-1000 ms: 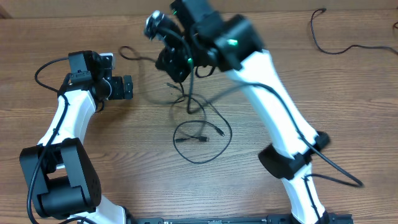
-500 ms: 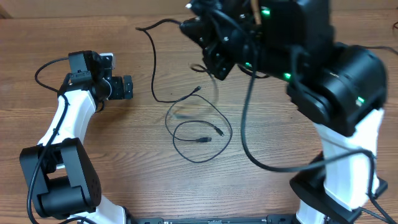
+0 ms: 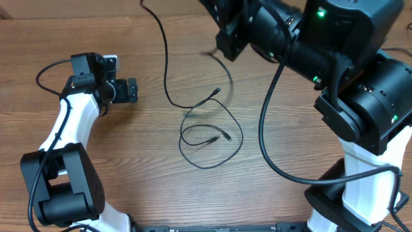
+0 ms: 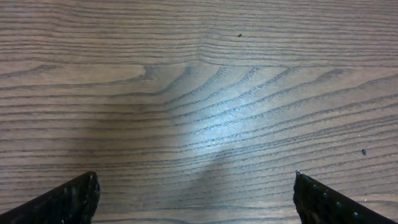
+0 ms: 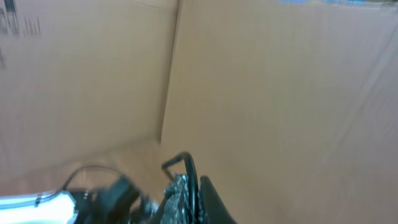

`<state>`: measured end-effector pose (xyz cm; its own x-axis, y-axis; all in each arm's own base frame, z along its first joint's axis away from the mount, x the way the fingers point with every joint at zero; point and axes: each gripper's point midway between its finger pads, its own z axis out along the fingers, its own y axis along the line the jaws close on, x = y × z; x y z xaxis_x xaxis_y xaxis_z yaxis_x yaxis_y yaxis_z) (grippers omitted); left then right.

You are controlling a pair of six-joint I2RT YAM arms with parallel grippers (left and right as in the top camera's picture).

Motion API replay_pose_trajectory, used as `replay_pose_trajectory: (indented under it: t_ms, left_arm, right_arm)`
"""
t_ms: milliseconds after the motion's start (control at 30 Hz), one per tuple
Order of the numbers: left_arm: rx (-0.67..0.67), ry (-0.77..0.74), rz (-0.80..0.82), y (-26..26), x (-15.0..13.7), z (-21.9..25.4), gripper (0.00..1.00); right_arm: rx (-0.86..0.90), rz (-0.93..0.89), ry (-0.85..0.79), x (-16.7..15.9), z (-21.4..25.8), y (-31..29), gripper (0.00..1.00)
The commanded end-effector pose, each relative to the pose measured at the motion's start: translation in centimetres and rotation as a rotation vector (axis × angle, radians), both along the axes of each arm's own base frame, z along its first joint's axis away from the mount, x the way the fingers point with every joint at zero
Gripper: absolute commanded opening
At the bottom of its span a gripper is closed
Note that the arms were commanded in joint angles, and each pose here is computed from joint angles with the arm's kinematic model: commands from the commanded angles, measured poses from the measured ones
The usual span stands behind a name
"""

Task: Untangle cables

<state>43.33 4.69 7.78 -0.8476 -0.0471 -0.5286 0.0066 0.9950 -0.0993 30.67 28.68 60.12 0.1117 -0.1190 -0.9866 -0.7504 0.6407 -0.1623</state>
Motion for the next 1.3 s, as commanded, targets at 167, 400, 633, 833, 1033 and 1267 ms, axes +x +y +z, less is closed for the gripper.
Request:
replay_pose_trajectory:
  t_ms: [167,400,633,833,1033,1267]
  left_arm:
    - [0.004,-0.021,0.014,0.2,0.0,0.9,1.00]
    - [0.004,-0.021,0.014,0.2,0.0,0.9,0.99]
    - [0.004,-0.021,0.014,0.2,0.0,0.9,1.00]
    - [0.004,-0.021,0.014,0.2,0.0,0.9,0.99]
    - [0.004,-0.021,0.014,0.2,0.0,0.9,1.00]
    - [0.004,-0.021,0.014,0.2,0.0,0.9,1.00]
  right_arm:
    - [0.168,-0.009,-0.217,-2.3,7.2,-1.8,0.04]
    - [0.080,-0.054,-0.491,-2.9,9.9,-2.4,0.04]
    - [-0.004,-0.237,-0.686,-2.2,12.2,-4.5,0.04]
    - [-0.144,-0.439,-0.785,-0.9,12.8,-6.9,0.04]
    - [-0.256,-0.611,-0.761,0.7,12.2,-9.3,0.04]
    - [-0.308,-0.593,-0.723,1.6,10.7,-8.7,0.04]
